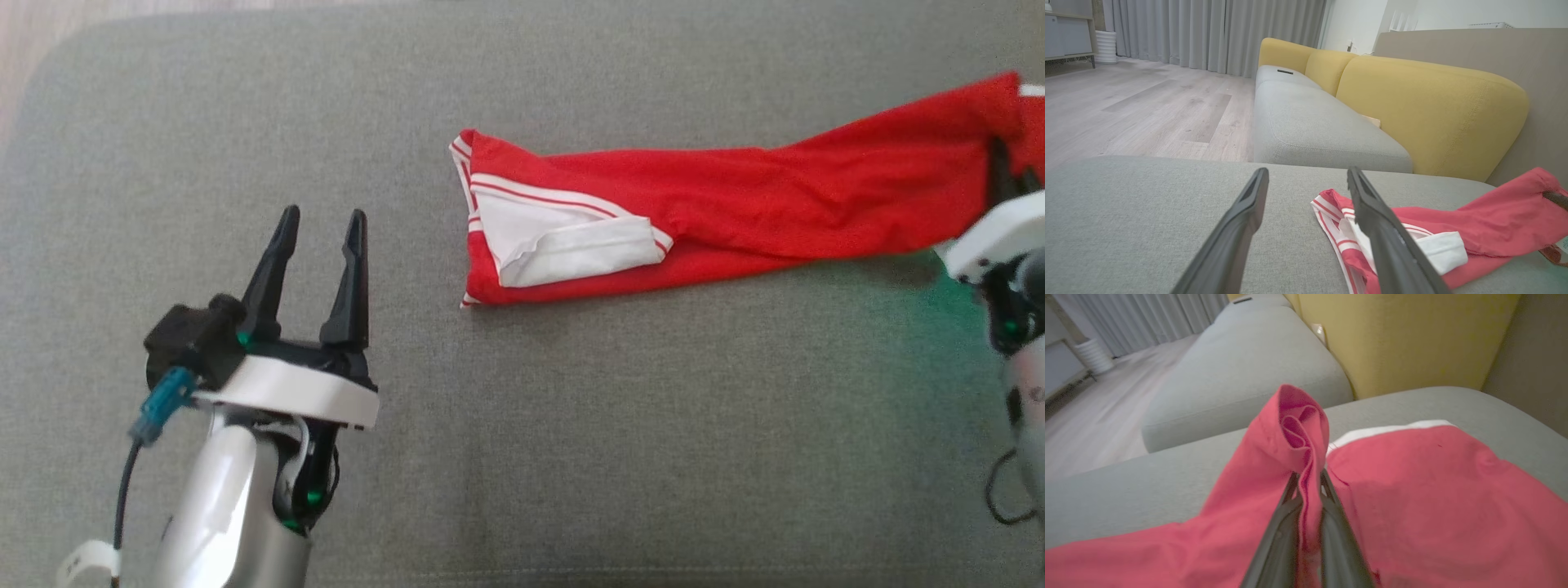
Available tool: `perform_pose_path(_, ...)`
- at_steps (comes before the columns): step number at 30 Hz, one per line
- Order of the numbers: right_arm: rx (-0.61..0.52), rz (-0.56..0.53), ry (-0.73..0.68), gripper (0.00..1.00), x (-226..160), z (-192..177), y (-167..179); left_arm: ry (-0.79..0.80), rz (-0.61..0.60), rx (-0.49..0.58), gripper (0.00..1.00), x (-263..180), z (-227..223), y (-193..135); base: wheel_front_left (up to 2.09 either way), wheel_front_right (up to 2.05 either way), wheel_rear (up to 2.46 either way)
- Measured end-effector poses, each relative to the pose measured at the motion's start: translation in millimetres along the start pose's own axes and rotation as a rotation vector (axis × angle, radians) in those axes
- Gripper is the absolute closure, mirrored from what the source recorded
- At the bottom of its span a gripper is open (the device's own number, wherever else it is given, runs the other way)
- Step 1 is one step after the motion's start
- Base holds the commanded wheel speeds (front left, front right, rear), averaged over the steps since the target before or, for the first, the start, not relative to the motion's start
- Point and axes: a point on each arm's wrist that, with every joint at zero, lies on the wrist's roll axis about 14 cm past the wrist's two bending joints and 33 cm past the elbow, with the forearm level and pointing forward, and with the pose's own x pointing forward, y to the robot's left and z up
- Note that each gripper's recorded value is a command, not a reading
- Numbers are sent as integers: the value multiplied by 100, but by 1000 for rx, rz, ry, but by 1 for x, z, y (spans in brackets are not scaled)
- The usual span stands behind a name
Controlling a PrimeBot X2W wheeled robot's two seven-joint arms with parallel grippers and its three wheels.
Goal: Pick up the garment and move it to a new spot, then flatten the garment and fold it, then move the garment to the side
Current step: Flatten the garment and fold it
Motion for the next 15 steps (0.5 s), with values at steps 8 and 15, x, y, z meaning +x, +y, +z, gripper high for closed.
perform_pose_path(8, 45, 193, -61, 100, -18, 19, 76, -20, 5, 5, 0, -17, 11, -2, 0, 0, 0)
perform_pose_path(15, 104, 408, -63, 100, -41, 26, 170, -39, 42, -3, 0, -34, 20, 6, 0, 0, 0)
